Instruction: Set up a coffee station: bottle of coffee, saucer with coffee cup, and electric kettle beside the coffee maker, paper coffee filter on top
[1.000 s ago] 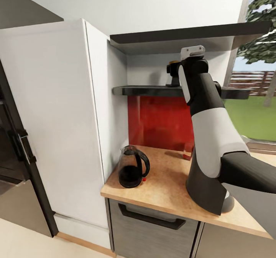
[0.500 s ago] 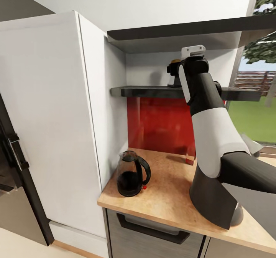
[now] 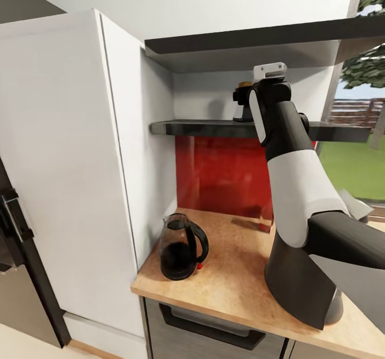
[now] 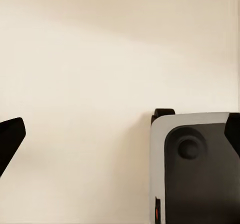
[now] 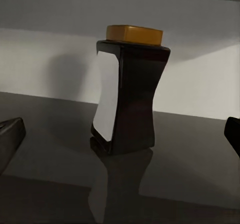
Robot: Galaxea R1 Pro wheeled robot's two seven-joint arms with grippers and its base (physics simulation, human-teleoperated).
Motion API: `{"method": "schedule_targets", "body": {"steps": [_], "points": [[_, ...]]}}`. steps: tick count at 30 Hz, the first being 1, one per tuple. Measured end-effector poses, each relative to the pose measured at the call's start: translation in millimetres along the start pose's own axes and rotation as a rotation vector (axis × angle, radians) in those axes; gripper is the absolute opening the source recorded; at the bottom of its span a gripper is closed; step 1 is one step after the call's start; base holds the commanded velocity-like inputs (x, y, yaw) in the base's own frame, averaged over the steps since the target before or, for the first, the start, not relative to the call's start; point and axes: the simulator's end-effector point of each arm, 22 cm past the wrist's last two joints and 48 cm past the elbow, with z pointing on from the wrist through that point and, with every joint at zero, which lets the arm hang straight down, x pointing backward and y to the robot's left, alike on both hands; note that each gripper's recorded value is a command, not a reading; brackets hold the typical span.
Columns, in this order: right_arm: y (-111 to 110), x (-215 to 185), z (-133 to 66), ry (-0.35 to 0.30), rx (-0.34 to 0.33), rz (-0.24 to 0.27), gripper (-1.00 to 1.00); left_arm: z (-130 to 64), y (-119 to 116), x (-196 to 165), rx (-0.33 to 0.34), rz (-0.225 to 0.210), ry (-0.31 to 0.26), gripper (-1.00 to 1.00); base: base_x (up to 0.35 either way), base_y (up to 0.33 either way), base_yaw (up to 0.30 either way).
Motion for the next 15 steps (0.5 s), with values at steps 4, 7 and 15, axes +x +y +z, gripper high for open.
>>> {"method": "schedule_targets", "body": {"steps": [4, 7, 15], "points": [[0, 0, 0.3, 0.001, 0.000, 0.000, 1.00, -0.1, 0, 2, 0.000, -0.001, 0.004, 1.00, 0.026, -0.014, 0.000], [0, 1, 0.4, 0.002, 0.000, -0.001, 1.00, -0.4, 0, 4, -0.001, -0.003, 0.010, 1.00, 0.007, -0.003, 0.000], [1, 2, 0.7, 0.004, -0.001, -0.002, 1.00, -3.2, 1, 23, -0.003, -0.010, 0.052, 1.00, 0.076, -0.104, 0.000]]}}
